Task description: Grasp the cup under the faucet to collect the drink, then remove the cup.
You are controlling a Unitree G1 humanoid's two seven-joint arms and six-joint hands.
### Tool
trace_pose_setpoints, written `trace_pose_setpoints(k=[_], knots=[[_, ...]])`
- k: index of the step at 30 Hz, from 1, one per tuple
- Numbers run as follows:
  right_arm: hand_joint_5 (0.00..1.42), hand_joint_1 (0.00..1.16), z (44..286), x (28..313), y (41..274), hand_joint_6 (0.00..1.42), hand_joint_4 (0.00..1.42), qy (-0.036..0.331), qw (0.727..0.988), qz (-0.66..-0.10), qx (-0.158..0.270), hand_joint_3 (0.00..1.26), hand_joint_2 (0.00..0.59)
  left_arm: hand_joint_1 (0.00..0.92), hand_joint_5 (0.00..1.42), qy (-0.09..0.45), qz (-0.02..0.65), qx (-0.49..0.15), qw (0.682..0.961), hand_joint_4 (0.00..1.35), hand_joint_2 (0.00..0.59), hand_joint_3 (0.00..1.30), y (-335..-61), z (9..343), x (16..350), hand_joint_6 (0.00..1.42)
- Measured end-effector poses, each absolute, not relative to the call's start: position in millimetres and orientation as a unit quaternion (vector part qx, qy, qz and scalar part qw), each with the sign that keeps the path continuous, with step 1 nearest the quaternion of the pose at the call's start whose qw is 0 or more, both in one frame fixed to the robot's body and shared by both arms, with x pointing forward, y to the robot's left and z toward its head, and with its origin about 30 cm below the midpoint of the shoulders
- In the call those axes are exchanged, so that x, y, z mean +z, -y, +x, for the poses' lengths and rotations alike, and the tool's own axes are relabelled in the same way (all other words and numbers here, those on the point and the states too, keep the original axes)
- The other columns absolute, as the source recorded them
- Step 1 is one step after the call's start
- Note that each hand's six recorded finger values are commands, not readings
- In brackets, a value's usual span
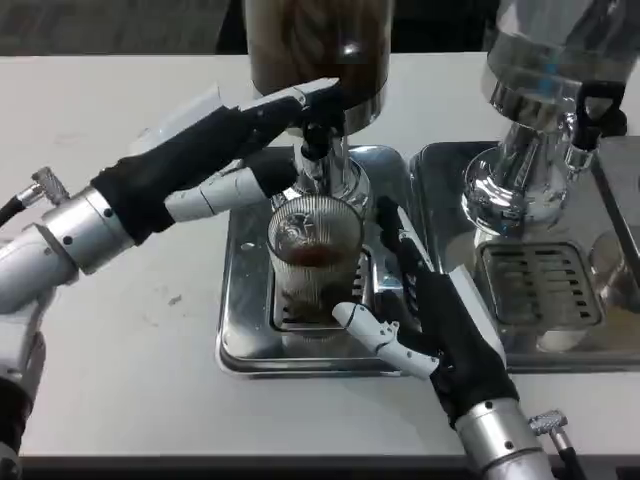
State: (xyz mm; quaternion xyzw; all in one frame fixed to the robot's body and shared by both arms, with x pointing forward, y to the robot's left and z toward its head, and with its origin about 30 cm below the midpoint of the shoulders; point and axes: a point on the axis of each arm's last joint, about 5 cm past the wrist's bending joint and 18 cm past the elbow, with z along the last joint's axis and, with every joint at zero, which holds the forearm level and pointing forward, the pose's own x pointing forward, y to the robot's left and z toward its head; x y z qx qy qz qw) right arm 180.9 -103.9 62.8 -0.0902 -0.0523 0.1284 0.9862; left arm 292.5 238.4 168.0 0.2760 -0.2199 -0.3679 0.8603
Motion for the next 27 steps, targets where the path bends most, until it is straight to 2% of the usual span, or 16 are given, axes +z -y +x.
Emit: trace_pose_setpoints(k=[10,27], knots=[[0.00,0.59,180.4,61.2,101.3,0.02,0.01,0.054,0.987,-0.084,0.125,0.00,0.253,0.000,0.17,0.220,0.238,-0.372,0.870,0.09,0.050,0.19,-241.2,293.8,169.0,0.10],[0.00,0.58,180.3,60.8,101.0,0.02,0.01,0.055,0.987,-0.083,0.125,0.00,0.251,0.000,0.18,0.280,0.204,-0.360,0.866,0.11,0.048,0.21,-244.5,293.1,192.5,0.13]])
